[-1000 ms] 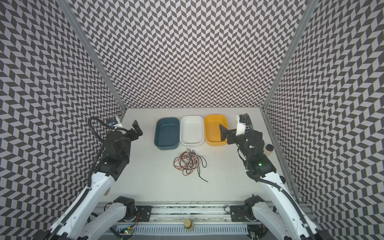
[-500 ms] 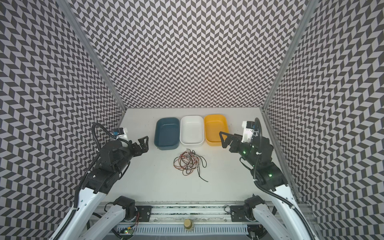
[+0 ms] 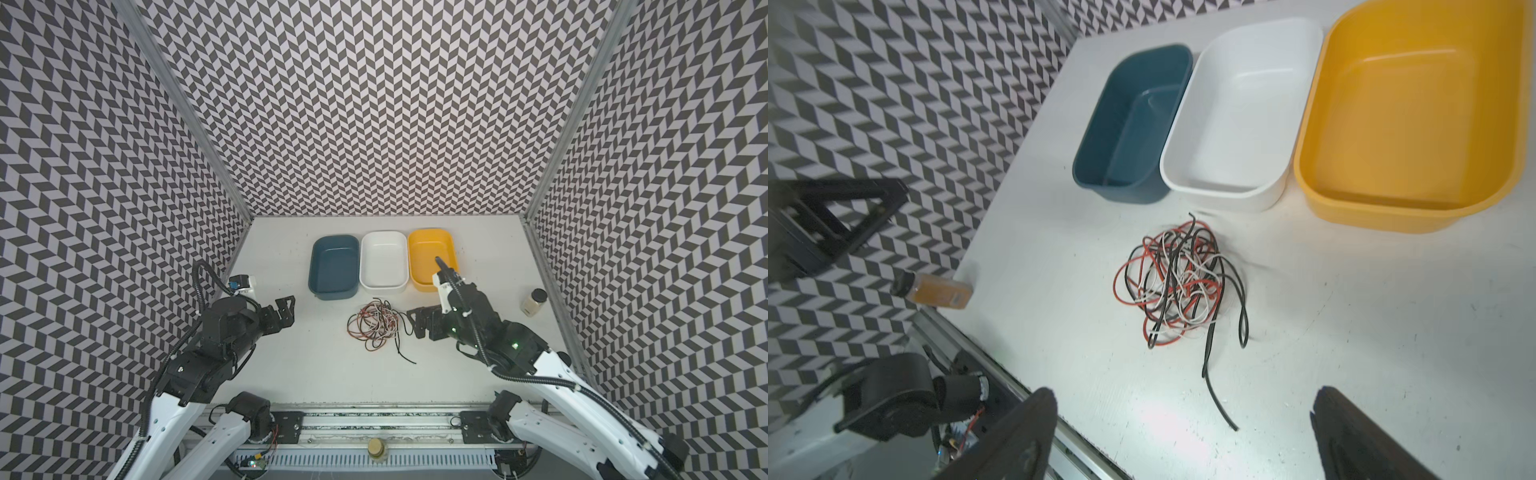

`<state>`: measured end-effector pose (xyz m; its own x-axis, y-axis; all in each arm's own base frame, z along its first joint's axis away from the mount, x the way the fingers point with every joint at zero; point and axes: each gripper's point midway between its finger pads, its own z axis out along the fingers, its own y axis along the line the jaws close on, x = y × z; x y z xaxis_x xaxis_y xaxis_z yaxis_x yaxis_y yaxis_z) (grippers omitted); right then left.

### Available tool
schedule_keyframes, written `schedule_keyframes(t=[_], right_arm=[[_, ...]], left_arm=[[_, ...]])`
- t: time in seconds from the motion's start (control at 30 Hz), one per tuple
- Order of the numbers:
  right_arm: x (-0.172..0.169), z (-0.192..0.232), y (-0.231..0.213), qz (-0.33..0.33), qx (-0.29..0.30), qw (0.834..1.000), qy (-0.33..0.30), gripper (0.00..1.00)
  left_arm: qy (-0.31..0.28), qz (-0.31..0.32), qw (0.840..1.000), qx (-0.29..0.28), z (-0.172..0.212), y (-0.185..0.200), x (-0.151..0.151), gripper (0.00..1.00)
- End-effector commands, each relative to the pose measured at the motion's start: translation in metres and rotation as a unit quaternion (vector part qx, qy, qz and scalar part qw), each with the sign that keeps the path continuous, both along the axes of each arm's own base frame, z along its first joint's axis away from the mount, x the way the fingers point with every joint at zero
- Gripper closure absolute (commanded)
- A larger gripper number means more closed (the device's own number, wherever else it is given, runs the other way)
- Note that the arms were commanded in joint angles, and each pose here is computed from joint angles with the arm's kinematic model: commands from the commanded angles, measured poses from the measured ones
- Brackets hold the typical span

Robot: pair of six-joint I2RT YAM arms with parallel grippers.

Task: Untangle the cables
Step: 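Raise both arms from rest and move the right gripper toward the wire pile, then lower the right gripper onto the tangled wires and pinch a black wire end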

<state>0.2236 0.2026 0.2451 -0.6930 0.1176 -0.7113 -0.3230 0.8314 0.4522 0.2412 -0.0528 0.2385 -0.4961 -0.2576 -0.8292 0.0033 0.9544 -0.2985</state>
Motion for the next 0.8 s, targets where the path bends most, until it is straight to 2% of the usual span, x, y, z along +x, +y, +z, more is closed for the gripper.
schedule_keyframes(t=[0.0, 0.23, 0.43, 0.77], right_arm=[[0.002, -0.023, 0.008, -0.015, -0.043, 0.999, 0.004, 0.07], [0.008, -0.055, 0.051, 0.031, -0.062, 0.997, 0.041, 0.23], [0.018, -0.075, 0.077, 0.056, -0.088, 0.992, 0.068, 0.44], [0.032, -0.102, 0.103, 0.066, -0.120, 0.986, 0.097, 0.54]], left_arm=[[0.022, 0.008, 1.000, 0.016, -0.013, 0.002, 0.000, 0.00], [0.041, 0.005, 0.998, 0.036, -0.020, 0.000, 0.001, 0.00], [0.043, 0.000, 0.998, 0.047, -0.022, -0.002, 0.001, 0.00], [0.060, -0.013, 0.996, 0.064, -0.029, -0.009, 0.001, 0.00]])
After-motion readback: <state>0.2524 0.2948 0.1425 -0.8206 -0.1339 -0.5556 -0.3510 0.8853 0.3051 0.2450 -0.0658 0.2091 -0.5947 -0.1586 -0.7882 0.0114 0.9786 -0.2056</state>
